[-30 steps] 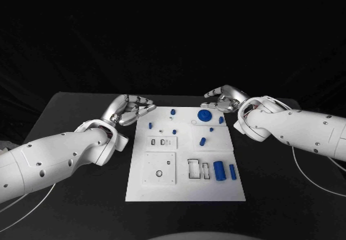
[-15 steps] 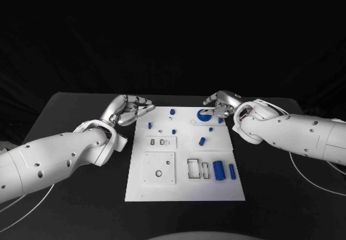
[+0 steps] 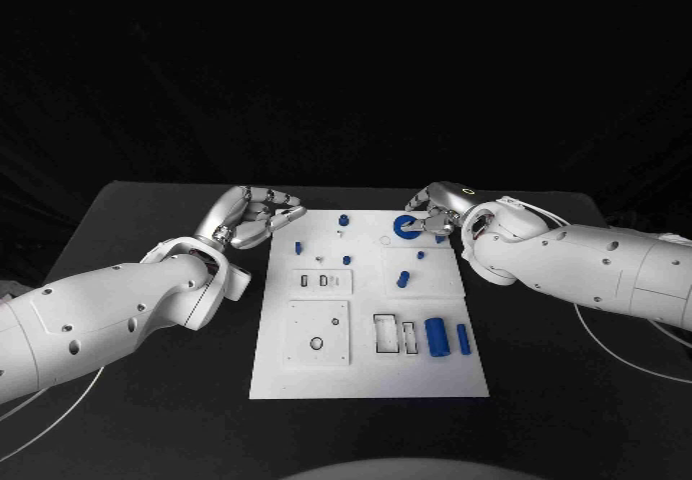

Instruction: Assemble the parts on the task board

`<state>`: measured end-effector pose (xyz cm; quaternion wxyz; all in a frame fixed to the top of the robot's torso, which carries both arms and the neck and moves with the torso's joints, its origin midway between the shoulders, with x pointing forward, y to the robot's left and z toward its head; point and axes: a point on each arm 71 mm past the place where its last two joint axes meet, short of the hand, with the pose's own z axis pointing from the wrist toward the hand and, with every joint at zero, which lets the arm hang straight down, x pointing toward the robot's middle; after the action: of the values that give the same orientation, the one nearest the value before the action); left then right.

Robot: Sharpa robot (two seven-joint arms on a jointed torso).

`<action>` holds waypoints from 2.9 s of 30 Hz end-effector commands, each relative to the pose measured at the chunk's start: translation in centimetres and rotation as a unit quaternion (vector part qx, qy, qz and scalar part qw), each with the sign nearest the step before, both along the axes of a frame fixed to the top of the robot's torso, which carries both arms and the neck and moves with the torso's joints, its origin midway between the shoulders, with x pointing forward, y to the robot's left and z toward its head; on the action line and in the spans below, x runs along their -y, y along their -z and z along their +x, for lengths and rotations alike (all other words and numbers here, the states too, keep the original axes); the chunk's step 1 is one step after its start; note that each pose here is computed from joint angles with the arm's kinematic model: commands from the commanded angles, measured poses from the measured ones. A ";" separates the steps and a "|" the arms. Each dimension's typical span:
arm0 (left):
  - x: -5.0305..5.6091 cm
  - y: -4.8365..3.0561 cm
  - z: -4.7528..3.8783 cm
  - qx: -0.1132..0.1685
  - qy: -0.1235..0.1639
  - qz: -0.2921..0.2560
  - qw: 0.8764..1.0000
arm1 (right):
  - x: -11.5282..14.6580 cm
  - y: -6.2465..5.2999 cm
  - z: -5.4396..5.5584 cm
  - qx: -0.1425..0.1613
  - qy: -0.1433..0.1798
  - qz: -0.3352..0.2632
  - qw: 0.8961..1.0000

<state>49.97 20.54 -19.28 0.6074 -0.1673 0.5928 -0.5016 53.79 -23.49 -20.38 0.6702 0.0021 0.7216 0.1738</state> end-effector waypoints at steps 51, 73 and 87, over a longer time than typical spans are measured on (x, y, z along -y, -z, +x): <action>0.2 -0.16 -0.15 0.006 0.007 -0.001 1.000 | -0.5 0.7 0.0 0.005 0.017 -0.011 1.000; 0.2 -0.14 -0.09 0.007 0.007 -0.001 1.000 | 0.0 1.0 -0.1 -0.005 0.025 -0.015 1.000; 0.2 -0.14 -0.09 0.007 0.007 -0.001 1.000 | -0.2 1.2 -0.1 -0.013 0.021 -0.018 1.000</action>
<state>49.95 20.57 -19.27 0.6078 -0.1663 0.5925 -0.5019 53.75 -23.32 -21.33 0.6713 0.0117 0.7255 0.1509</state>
